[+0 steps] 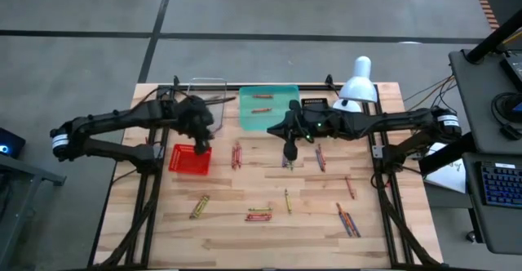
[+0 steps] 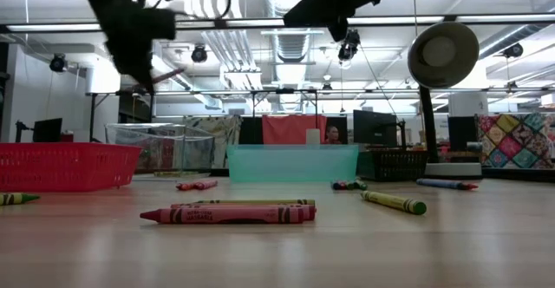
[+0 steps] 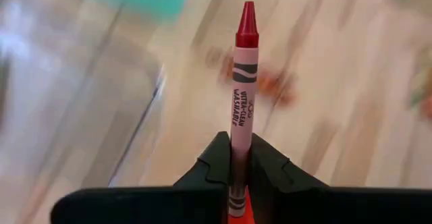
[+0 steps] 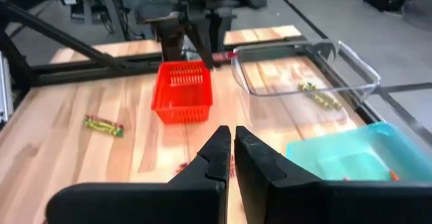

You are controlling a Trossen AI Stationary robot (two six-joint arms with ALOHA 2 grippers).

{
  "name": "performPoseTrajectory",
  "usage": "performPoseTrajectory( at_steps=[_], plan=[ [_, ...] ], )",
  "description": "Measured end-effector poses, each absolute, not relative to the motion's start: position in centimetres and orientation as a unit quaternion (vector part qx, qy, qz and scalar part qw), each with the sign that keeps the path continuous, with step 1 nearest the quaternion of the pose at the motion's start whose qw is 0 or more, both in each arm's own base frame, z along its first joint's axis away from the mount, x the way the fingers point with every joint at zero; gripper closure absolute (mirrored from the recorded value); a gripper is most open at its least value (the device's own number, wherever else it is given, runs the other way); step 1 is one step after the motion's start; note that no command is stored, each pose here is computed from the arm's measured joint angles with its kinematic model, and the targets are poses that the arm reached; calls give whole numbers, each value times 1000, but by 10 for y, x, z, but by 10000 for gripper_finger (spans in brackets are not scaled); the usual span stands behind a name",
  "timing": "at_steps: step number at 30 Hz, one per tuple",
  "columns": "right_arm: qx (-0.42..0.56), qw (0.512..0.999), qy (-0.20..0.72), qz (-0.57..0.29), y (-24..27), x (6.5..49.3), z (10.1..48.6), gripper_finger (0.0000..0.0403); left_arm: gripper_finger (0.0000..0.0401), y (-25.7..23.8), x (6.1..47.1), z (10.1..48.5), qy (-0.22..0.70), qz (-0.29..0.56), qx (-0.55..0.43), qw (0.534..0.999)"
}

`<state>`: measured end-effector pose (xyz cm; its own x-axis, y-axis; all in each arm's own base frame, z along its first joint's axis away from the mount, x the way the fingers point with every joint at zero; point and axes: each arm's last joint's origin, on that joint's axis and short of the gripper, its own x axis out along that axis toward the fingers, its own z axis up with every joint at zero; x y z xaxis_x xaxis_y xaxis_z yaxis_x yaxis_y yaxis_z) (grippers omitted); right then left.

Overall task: Sort crayons
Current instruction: Put the red crayon into the red bin

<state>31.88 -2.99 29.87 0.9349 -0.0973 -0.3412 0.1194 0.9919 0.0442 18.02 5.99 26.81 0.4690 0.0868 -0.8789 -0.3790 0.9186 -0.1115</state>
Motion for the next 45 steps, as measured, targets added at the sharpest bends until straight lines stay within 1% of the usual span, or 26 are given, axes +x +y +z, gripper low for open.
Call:
performPoseTrajectory(
  at_steps=[4, 10, 13, 17, 22, 27, 31, 36, 41, 45],
  plan=[
    [31, 982, 180, -55, -30, 320, 293, 390, 400, 56, 166, 259, 563, 168, -171, 791],
    [27, 980, 187, -54, -30, 319, 289, 390, 400, 51, 152, 240, 623, 177, -201, 735],
    [27, 980, 188, -54, -30, 319, 288, 390, 400, 48, 150, 233, 636, 160, -216, 723],
    [27, 980, 190, -54, -30, 319, 287, 390, 397, 42, 147, 221, 648, 98, -267, 706],
    [27, 980, 192, -55, -30, 318, 286, 390, 382, 42, 145, 209, 672, 90, -245, 693],
    [28, 980, 191, -55, -30, 318, 286, 390, 354, 43, 147, 205, 680, 78, -230, 692],
    [30, 980, 191, -55, -30, 318, 286, 390, 335, 44, 148, 204, 685, 93, -206, 692],
    [35, 979, 191, -56, -30, 318, 286, 390, 330, 47, 151, 209, 679, 112, -190, 700],
    [35, 978, 196, -56, -30, 318, 285, 390, 340, 49, 158, 218, 642, 106, -174, 739],
    [50, 975, 207, -59, -30, 317, 283, 390, 348, 52, 166, 229, 593, 89, -139, 788]
  ],
)
